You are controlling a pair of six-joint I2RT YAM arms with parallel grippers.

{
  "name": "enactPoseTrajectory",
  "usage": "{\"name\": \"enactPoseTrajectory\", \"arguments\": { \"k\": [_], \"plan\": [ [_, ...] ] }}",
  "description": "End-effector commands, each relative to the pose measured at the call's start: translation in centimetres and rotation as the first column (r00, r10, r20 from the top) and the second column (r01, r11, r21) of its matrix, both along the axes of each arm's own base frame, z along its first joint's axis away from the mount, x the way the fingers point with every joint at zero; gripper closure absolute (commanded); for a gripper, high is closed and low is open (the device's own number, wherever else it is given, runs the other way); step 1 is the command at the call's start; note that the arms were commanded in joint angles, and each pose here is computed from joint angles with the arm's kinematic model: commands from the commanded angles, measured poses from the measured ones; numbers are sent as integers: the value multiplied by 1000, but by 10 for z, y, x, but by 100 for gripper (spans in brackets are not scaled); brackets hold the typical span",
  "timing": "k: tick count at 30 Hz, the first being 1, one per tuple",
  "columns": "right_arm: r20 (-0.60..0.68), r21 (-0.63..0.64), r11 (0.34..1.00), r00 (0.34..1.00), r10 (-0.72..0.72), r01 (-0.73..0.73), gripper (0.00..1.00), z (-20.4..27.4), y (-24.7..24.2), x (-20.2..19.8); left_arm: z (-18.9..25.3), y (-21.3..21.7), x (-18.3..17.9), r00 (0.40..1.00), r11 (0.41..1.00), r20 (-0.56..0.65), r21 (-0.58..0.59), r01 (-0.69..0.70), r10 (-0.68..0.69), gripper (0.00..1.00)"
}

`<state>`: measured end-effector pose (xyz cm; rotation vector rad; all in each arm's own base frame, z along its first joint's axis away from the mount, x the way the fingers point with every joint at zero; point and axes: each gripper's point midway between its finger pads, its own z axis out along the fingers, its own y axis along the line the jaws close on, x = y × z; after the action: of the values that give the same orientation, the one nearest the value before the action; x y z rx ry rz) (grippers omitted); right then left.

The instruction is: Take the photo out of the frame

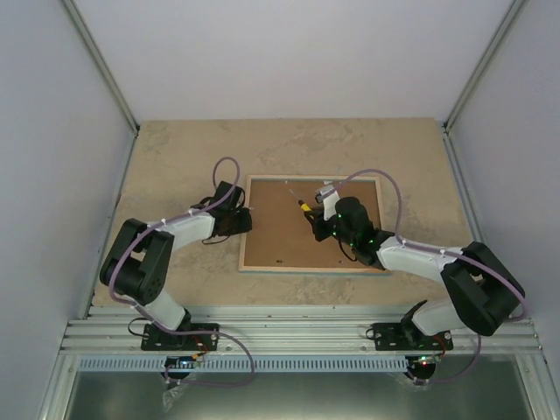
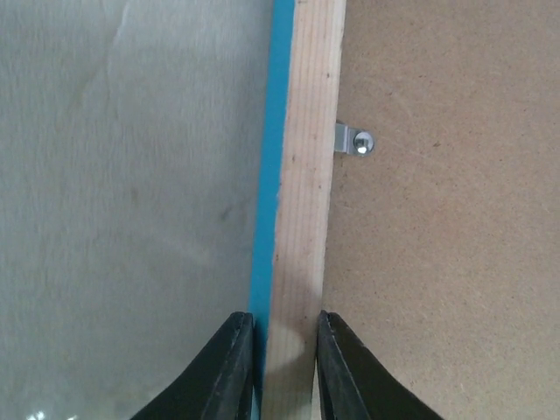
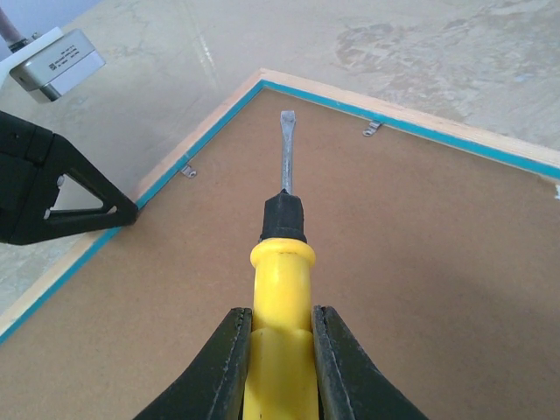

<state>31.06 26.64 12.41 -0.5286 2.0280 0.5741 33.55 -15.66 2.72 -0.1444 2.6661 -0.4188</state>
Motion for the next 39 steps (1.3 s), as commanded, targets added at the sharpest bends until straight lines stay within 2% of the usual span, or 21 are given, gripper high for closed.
{"name": "enactPoseTrajectory", "arguments": {
  "k": [1,10,17,27,34,39],
  "plan": [
    [29,24,998,998,59,-59,99,11,18,0,1,-13,-14,998,996,-5,-69,-55,55,77],
    [-3,13,991,991,134,-134,100,-1,43,-11,3,-27,-37,999,993,-10,-104,-54,53,72],
    [-33,3,984,984,176,-176,100,-11,60,-18,21,-18,-27,996,996,47,-50,-71,73,63],
    [-104,-10,976,971,217,-219,100,-39,79,-25,10,-23,-13,999,999,29,3,-40,40,63],
    [-140,-10,971,962,236,-239,100,-53,89,-29,-2,-21,-18,1000,999,-2,24,-30,30,71],
    [-164,-9,970,957,239,-243,100,-63,95,-31,-5,-21,-21,1000,999,-12,25,-21,21,83]
  ]
}}
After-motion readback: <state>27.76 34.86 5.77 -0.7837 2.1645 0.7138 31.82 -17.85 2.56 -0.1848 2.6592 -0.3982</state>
